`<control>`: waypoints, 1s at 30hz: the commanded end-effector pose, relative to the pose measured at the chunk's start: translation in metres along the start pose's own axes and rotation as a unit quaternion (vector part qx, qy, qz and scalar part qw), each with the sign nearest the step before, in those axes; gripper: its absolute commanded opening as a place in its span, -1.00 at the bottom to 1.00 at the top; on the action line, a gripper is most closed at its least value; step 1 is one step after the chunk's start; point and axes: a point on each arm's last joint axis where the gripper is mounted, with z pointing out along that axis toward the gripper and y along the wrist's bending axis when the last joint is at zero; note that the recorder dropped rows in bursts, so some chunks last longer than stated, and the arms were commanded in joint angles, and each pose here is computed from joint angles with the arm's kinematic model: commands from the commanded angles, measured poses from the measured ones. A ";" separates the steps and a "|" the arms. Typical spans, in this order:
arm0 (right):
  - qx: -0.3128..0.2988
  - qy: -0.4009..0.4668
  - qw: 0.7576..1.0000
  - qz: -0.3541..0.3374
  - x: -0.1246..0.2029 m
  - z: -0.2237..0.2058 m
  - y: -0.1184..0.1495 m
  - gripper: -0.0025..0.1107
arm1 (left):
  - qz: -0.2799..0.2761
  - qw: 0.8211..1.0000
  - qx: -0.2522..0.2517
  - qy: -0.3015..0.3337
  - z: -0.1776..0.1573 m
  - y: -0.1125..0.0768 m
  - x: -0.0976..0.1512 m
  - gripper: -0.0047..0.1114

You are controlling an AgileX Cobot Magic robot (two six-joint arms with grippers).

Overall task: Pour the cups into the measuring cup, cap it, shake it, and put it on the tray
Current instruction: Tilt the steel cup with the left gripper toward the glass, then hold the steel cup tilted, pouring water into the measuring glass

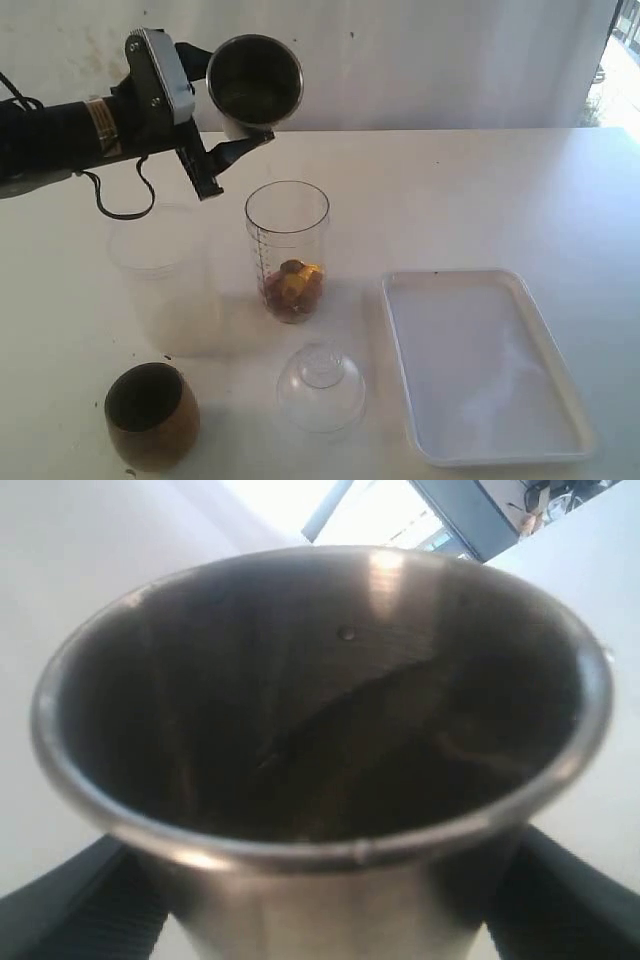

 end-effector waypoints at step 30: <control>0.001 -0.003 1.000 -0.003 0.000 0.000 0.000 -0.96 | 0.200 0.979 -0.020 -0.013 -0.002 0.012 -0.016 -0.92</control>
